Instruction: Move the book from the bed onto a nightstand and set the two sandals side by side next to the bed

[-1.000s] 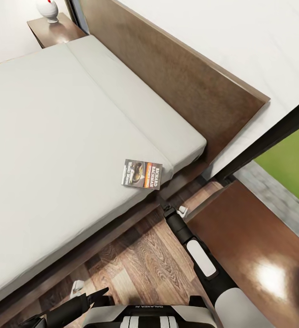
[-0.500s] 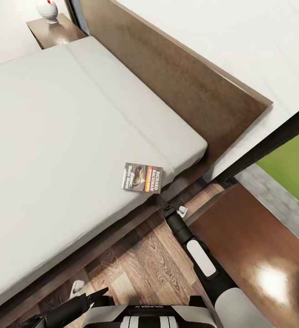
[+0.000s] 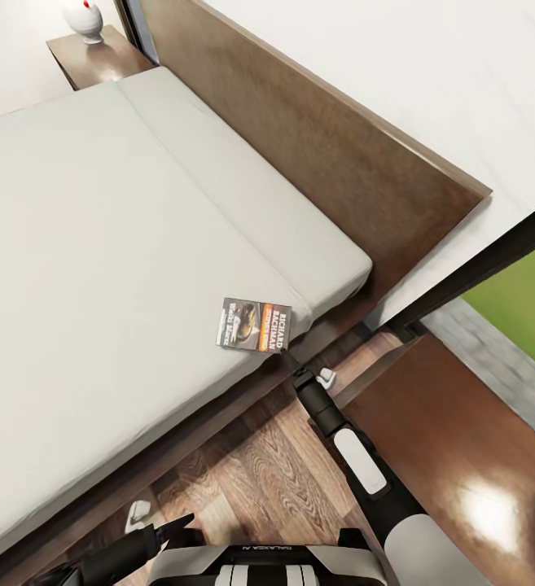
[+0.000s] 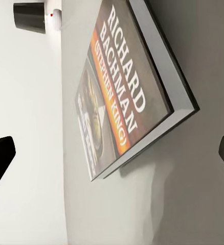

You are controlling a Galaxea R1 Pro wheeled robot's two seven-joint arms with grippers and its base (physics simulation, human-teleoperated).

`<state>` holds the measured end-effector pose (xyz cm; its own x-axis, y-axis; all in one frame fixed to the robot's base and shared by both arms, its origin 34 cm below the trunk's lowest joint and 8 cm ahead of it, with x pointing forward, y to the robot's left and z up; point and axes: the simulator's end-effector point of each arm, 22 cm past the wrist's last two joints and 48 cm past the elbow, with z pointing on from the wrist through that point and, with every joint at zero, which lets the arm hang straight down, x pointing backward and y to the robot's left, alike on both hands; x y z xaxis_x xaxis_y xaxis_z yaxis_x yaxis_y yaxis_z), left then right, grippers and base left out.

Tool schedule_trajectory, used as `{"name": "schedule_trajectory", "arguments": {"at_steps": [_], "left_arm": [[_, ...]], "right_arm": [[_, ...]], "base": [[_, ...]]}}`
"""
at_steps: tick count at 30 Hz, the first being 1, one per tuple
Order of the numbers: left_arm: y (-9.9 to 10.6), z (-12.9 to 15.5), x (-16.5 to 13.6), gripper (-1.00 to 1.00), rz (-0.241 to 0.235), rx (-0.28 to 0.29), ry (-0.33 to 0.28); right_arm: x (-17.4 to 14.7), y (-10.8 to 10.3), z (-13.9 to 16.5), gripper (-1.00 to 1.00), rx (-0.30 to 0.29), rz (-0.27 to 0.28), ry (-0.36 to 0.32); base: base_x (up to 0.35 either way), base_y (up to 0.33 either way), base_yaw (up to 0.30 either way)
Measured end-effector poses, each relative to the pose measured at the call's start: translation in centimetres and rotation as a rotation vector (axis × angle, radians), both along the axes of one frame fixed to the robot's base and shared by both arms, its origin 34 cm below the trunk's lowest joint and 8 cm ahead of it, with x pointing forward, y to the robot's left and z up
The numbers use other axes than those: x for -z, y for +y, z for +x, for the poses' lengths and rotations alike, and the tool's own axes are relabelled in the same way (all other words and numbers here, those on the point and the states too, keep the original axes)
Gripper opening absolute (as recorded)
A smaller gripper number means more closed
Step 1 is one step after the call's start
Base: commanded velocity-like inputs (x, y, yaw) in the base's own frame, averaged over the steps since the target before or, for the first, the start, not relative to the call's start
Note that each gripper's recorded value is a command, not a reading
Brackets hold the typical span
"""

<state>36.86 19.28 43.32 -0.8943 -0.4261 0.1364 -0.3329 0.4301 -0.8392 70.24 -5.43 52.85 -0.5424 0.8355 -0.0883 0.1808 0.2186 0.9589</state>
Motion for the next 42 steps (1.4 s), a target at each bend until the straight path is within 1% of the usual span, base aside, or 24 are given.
{"name": "schedule_trajectory", "arguments": {"at_steps": [8, 18, 24, 31, 42], "left_arm": [[0.1, 0.0, 0.0, 1.0, 0.001, 0.0, 0.0], [0.1, -0.1, 1.8, 1.0, 0.001, 0.0, 0.001], [0.1, -0.1, 1.8, 1.0, 0.001, 0.0, 0.0], [0.1, -0.1, 1.8, 1.0, 0.0, 0.0, -0.001], [0.1, -0.1, 1.8, 1.0, 0.0, -0.001, -0.001]], "right_arm": [[0.0, 0.0, 0.0, 1.0, 0.0, 0.0, -0.001], [1.8, 0.0, -0.1, 1.0, 0.0, 0.0, -0.001], [1.8, 0.0, -0.1, 1.0, 0.0, 0.0, -0.001], [1.8, 0.0, -0.1, 1.0, 0.0, 0.001, -0.001], [1.8, 0.0, -0.1, 1.0, 0.0, 0.0, -0.001]], "base": [[0.001, 0.0, 0.0], [0.0, 0.0, 0.0], [0.001, 0.0, 0.0], [0.113, 0.0, 0.0], [0.006, 0.0, 0.0]]}}
